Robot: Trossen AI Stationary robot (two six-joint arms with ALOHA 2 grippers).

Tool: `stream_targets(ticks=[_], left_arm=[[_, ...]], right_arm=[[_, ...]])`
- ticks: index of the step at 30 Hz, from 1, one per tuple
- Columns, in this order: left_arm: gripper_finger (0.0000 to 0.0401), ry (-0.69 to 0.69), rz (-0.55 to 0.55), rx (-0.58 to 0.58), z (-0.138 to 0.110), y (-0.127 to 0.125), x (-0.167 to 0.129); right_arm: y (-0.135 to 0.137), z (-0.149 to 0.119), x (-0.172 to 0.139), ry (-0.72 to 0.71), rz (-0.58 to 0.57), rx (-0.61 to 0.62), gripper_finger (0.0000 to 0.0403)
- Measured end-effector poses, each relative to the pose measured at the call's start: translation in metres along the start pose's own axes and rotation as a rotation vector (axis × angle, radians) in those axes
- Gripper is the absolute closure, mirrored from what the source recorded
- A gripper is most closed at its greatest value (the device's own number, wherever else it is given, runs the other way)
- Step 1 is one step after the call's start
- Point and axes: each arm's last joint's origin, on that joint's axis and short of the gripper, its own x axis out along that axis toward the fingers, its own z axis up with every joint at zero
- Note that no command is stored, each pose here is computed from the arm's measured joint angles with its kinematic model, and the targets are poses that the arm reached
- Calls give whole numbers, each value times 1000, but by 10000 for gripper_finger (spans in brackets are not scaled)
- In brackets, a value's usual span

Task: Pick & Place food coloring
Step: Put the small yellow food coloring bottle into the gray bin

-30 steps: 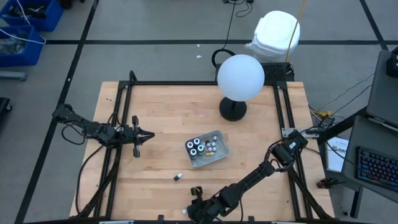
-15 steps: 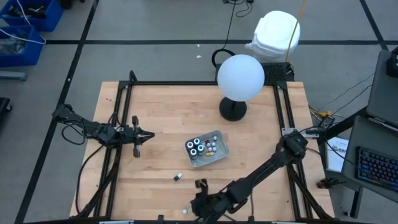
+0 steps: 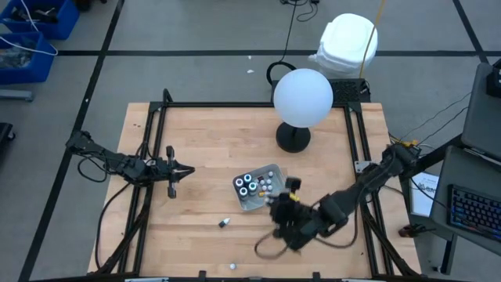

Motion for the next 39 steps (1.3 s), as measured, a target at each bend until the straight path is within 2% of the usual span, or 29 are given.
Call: stream_targets(ticks=[5,8,11,15,24,39], left_arm=[[366,2,0,-5,0,0,0],[366,2,0,-3,0,0,0],[366,4,0,-3,0,0,0],[366,13,0,3,-1,0,0],[366,28,1,13,-3,0,0],[366,29,1,11,-3,0,0]], right_arm=[[-25,-44,32,16,-42,168,359],[-36,-67,56,29,9,235,359],[-45,-83,77,41,51,279,359],[-55,-100,94,77,51,304,359],[-64,-112,103,123,43,322,359],[-64,-112,103,123,39,353,359]])
